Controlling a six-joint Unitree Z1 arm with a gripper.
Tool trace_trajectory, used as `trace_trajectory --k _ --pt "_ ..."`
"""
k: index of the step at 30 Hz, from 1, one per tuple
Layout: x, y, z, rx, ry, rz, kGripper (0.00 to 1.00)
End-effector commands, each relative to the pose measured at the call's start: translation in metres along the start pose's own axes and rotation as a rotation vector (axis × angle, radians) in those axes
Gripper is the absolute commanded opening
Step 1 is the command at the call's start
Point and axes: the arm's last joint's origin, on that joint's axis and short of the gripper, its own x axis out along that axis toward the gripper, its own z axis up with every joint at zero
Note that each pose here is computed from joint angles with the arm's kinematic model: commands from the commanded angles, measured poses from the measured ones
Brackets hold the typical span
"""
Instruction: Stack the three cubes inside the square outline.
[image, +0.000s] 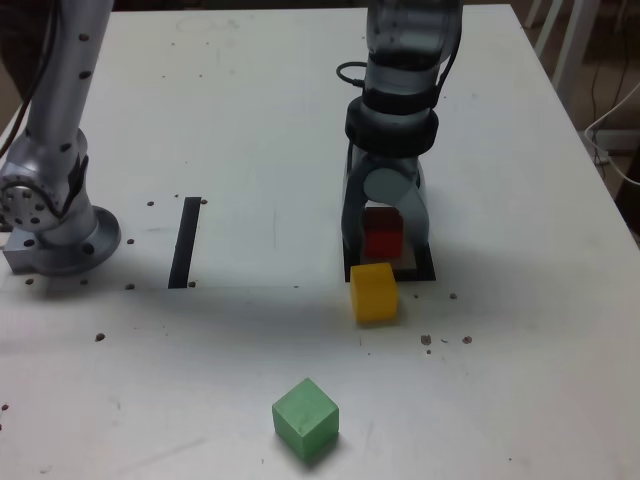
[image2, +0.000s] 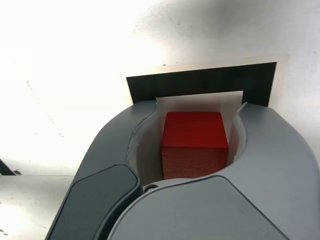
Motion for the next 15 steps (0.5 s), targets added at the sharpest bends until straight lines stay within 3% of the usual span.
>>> trace_trajectory --k 1,4,15 --pt "0.003 0.000 0.001 0.005 0.006 0.003 0.95" --pt "0.003 0.000 0.000 0.005 0.007 0.006 0.99" --pt "-0.017 -0.001 -0.021 -0.005 -0.025 0.041 0.99"
